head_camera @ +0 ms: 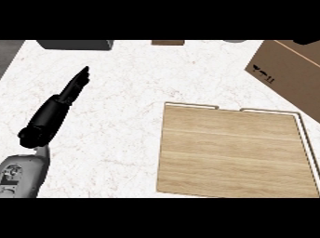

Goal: Pick the tomato from the tray and place it in the cardboard box

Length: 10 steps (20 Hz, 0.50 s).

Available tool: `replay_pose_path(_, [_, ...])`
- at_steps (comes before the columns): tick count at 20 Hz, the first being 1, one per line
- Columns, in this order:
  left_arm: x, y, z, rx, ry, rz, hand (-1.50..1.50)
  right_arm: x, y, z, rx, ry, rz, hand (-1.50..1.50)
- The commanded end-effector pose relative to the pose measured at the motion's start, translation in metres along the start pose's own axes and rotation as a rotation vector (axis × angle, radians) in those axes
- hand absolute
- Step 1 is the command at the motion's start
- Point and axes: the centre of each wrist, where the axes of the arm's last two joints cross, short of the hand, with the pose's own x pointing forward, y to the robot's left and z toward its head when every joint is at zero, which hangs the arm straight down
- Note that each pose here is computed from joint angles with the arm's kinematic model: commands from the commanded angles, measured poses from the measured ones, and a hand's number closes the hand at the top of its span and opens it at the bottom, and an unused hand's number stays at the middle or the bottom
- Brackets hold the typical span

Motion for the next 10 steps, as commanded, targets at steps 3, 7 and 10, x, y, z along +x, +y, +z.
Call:
replay_pose_path(3, [0.008,-0.005,-0.002,-0.026,-0.016,-0.005,0.00,-0.063,-0.024,-0.005,0.150,0.071,0.131,1.50])
replay_pose_path(7, [0.003,-0.007,-0.002,0.001,-0.025,0.006,0.00,-0.099,-0.030,0.003,0.352,0.179,0.143,1.50])
replay_pose_path(10, [0.005,-0.002,-0.005,-0.019,-0.027,0.001,0.00,-0.113,-0.029,0.007,0.421,0.183,0.151,1.50])
